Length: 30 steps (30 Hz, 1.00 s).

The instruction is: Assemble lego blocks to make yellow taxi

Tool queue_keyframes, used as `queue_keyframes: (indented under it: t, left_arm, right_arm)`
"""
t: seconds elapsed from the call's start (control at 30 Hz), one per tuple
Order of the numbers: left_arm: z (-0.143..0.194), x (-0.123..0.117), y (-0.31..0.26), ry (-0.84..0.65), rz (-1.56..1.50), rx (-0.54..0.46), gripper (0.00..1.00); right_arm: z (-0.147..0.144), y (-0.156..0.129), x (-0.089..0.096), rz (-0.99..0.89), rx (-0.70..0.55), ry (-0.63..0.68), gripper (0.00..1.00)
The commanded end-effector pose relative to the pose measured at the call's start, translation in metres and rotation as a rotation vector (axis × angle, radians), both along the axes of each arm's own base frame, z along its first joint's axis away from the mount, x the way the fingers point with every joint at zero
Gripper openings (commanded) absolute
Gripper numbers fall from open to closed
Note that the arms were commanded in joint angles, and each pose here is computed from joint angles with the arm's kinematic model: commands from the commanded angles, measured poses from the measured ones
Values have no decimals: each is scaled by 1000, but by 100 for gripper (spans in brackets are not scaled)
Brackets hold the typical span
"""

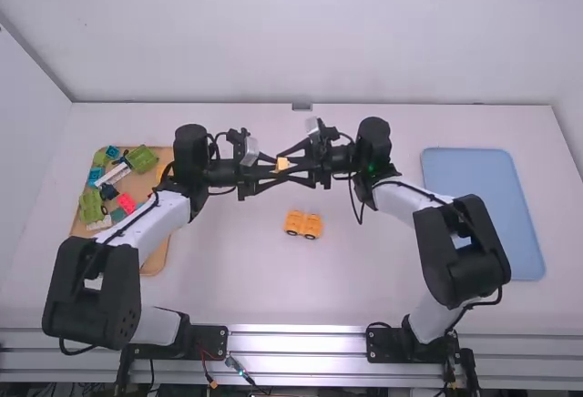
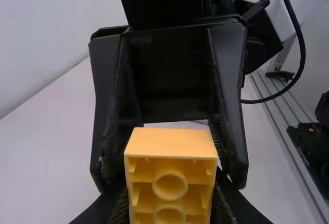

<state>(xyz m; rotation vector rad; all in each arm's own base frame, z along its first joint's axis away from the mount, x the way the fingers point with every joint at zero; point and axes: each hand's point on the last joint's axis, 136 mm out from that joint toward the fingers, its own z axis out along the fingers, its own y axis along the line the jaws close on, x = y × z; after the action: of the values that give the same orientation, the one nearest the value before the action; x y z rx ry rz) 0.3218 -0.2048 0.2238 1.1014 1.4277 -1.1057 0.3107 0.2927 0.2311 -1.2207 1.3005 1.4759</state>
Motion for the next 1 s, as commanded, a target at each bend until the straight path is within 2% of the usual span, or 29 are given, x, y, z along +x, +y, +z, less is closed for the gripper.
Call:
queue_keyframes:
  t: [0.0, 0.13, 0.2, 0.23, 0.27, 0.57, 0.67, 0.77, 0.87, 0.9, 0.93, 0.97]
  left_arm:
    - [5, -7, -3, -13, -32, -10, 2]
    - [5, -8, -3, -11, -32, -10, 2]
    - [4, -8, -3, -10, -32, -10, 2]
    - [4, -8, -3, -9, -32, -10, 2]
    - [4, -8, -3, -13, -33, -9, 2]
    - [5, -8, -3, -30, -37, -10, 2]
    - [6, -7, -3, -34, -34, -9, 3]
    - [6, -7, -3, -34, -34, -9, 9]
    - [6, -7, -3, -35, -34, -9, 31]
    - [6, -7, -3, -37, -34, -9, 31]
    - [6, -7, -3, -38, -34, -9, 37]
    - [6, -7, -3, -38, -34, -9, 38]
  right_arm:
    - [3, 2, 8, -19, 5, -14, 40]
    - [3, 2, 9, -21, 5, -14, 40]
    - [3, 1, 9, -22, 6, -15, 47]
    - [4, 1, 9, -22, 8, -21, 54]
    - [5, 1, 9, -22, 10, -21, 54]
    - [4, 4, 6, -12, 11, -28, 50]
    - [4, 6, 6, -18, 11, -27, 44]
    - [4, 6, 6, -18, 11, -28, 39]
    - [4, 6, 6, -18, 11, -27, 35]
    - [4, 6, 7, -18, 11, -28, 34]
    - [4, 6, 7, -20, 11, -28, 34]
    - [4, 6, 7, -20, 11, -27, 34]
